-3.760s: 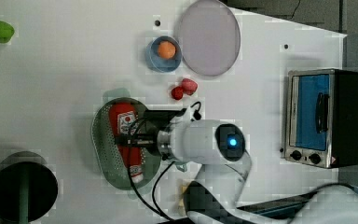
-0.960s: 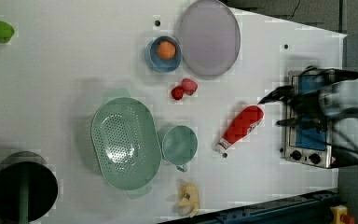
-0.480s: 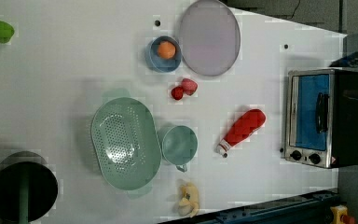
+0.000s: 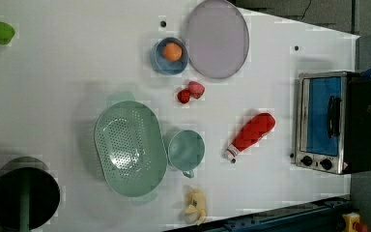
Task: Pick ketchup from strainer and place it on the table
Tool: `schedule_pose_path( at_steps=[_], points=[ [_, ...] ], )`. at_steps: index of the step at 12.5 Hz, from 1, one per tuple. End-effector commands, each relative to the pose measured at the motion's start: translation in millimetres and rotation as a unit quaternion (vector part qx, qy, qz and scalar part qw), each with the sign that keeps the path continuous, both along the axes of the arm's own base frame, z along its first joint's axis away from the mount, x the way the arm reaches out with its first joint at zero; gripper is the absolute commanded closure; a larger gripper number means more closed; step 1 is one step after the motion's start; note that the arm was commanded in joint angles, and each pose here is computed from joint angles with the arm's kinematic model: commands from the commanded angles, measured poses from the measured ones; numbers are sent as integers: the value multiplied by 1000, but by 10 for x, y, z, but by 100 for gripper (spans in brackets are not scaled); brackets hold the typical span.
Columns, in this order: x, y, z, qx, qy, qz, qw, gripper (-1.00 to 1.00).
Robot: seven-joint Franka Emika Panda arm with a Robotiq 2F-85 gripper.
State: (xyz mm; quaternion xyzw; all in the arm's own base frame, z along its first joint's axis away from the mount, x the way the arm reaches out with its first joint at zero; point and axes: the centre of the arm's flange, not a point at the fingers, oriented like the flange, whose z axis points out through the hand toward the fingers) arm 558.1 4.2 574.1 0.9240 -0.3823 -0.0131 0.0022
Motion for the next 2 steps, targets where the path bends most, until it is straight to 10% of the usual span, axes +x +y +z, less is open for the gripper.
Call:
schedule_pose_path(
  at_steps=[1,2],
  points=[
    [23,-143,-108,5,15,-18,1000,-100],
    [26,-143,-120,5,17,-18,1000,-100]
  ],
)
